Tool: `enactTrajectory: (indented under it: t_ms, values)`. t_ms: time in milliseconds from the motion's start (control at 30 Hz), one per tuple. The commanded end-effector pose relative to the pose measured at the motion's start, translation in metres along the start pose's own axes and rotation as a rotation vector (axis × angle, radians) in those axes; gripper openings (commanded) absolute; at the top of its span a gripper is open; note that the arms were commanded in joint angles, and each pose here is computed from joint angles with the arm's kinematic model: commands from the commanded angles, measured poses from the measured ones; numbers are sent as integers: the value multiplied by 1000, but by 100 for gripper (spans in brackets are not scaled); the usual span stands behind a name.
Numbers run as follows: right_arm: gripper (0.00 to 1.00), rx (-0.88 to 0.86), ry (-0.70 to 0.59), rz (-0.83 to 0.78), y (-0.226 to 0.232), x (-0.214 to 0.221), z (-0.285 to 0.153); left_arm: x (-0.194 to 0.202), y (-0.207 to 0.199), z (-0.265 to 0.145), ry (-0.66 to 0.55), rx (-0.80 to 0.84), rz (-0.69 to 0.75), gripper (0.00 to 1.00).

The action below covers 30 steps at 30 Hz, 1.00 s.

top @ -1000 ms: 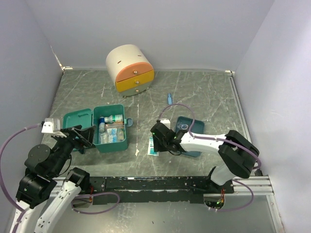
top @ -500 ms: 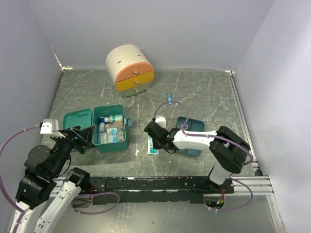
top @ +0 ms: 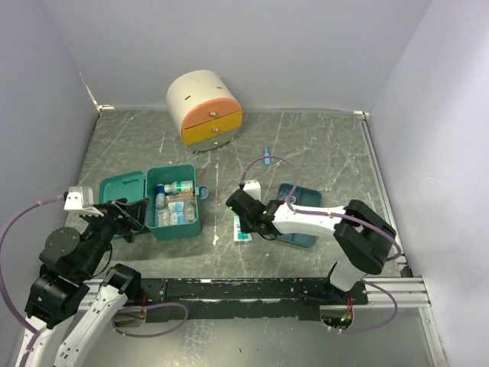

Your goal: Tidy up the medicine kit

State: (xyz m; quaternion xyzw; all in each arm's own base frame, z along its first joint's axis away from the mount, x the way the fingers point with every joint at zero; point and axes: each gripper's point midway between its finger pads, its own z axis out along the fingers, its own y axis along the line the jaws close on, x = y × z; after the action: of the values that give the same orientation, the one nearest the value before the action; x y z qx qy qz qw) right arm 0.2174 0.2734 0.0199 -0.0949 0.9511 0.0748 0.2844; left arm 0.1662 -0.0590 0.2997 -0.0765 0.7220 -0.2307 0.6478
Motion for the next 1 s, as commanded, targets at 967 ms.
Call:
enactTrajectory:
  t_ms: [967]
  values:
    - [0,311,-57,186,-142,-5,-59,2,5,3,5,-34,-5,84]
